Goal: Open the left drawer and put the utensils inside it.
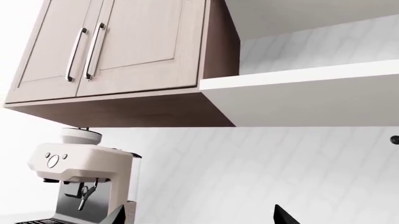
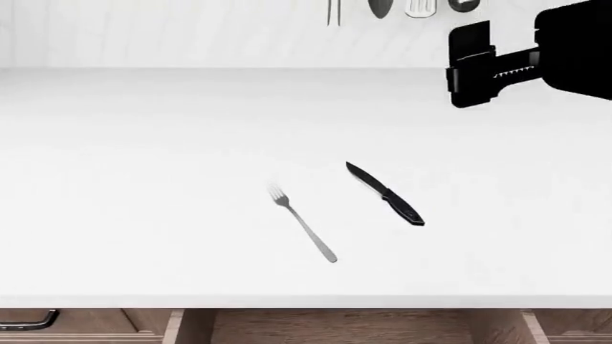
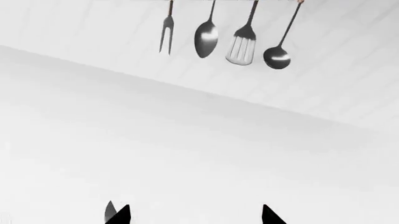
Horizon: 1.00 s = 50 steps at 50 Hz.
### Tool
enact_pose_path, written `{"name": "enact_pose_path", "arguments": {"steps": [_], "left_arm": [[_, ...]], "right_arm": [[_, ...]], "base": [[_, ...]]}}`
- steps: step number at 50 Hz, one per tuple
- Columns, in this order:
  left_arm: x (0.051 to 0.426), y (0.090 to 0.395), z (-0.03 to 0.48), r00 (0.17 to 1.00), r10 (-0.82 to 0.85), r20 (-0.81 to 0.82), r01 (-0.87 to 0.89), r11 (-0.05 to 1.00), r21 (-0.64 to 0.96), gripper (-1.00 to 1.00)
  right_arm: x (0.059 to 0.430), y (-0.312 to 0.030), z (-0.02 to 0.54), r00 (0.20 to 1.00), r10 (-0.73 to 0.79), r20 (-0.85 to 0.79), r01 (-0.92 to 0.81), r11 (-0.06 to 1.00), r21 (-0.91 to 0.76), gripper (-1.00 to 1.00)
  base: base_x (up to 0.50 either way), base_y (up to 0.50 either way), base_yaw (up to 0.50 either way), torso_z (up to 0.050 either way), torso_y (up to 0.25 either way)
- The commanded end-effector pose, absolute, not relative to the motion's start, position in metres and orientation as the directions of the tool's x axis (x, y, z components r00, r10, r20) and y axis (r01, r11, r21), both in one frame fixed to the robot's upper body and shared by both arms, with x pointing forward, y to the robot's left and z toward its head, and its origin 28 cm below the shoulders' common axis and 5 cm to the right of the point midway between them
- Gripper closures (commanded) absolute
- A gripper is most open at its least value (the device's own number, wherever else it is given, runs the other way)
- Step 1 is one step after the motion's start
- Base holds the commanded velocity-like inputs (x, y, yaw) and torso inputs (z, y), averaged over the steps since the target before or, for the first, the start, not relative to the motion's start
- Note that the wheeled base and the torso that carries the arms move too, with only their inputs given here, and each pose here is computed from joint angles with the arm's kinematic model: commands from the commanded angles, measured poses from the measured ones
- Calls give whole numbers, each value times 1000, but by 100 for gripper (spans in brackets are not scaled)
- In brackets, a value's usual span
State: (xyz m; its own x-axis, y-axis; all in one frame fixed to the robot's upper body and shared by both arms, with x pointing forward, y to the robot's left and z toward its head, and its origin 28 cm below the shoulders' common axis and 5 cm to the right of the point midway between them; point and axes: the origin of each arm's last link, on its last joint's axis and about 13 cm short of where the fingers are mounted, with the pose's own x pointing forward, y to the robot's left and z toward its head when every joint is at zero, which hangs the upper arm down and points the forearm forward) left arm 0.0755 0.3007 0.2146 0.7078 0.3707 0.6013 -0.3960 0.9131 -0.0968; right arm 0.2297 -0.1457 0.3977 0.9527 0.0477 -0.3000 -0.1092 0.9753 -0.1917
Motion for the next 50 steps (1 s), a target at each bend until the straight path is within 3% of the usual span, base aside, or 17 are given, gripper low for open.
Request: {"name": "enact_pose_path", "arguments": {"steps": [1,28,50], "left_arm": [[74,301,214,705,373,603,-399,912,-97,-100],[75,300,214,709,373,598,-393,914,-103,-100],[75,300,213,713,370,595,-389,915,-103,-100]], "right_arm": [[233,-148,387,888,122,-443,-202,969,-139,-100],[262,-150,350,796,226,-562,-314,947,-65,-100],[288,-161,316,782,277,-559,-294,954,61,-100]], "base": [[0,0,0,0,0],[0,0,0,0,0],[0,0,0,0,0]]}}
